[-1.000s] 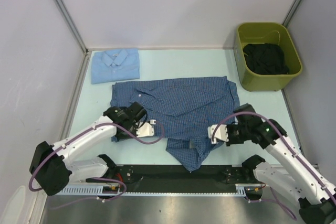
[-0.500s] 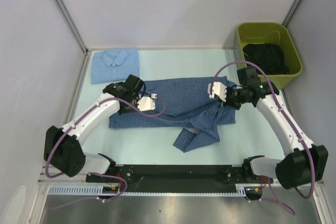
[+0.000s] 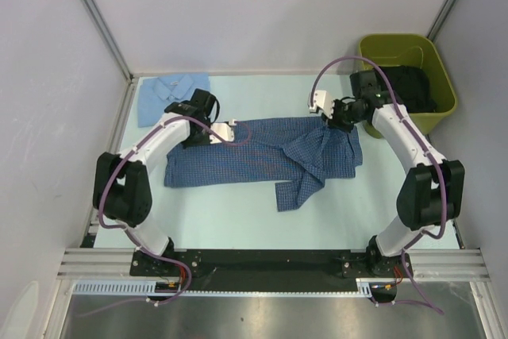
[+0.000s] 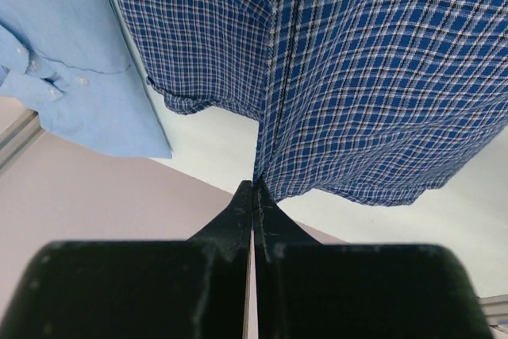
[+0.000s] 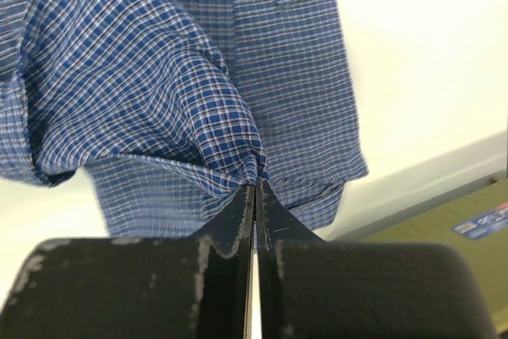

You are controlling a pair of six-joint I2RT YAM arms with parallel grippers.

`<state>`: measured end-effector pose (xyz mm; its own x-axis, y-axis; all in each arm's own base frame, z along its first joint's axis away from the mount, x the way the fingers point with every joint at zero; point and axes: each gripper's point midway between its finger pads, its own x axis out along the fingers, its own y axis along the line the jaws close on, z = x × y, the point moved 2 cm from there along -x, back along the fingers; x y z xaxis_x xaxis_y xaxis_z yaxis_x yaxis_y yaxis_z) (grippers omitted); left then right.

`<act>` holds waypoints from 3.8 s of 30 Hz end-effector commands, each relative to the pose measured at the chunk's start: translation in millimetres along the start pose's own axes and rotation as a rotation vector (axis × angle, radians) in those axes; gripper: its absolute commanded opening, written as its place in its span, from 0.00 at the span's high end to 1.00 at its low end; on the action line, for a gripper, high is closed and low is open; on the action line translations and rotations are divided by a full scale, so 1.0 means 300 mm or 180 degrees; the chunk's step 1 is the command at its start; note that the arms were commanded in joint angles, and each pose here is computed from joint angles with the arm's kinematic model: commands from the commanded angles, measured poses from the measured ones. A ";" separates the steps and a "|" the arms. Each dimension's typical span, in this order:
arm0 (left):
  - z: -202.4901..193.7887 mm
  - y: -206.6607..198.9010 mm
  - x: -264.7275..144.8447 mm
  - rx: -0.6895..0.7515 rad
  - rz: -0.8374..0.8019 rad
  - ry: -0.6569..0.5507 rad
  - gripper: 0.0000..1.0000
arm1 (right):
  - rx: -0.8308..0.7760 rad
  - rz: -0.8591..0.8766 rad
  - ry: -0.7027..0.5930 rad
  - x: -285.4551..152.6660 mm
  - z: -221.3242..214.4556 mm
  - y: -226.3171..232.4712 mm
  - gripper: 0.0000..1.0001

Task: Fold and stack the long sleeve shirts
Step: Fold the shirt

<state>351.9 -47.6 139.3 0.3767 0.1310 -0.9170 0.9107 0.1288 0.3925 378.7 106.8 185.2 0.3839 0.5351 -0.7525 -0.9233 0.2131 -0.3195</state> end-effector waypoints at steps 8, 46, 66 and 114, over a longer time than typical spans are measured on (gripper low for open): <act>0.015 0.068 0.073 -0.0064 0.0046 -0.0051 1.00 | -0.0055 -0.0356 -0.0072 0.084 0.014 -0.170 1.00; -0.013 0.092 0.271 -0.0459 0.0032 0.0098 1.00 | 0.0271 -0.0511 0.0032 0.340 -0.037 -0.239 1.00; -0.115 -0.187 0.009 -0.2374 -0.0944 -0.1239 0.01 | 0.2089 0.0198 -0.0167 -0.102 -0.140 0.111 0.36; -0.272 -0.358 0.148 -0.3548 -0.1987 -0.0965 1.00 | 0.3073 0.0531 0.0447 0.097 -0.464 0.312 0.66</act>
<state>250.1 22.2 55.2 0.0825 -0.4441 -0.8922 0.3553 0.8495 -0.3900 300.7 30.2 65.1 0.1970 0.5556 -0.8077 -0.5614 0.7394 0.3717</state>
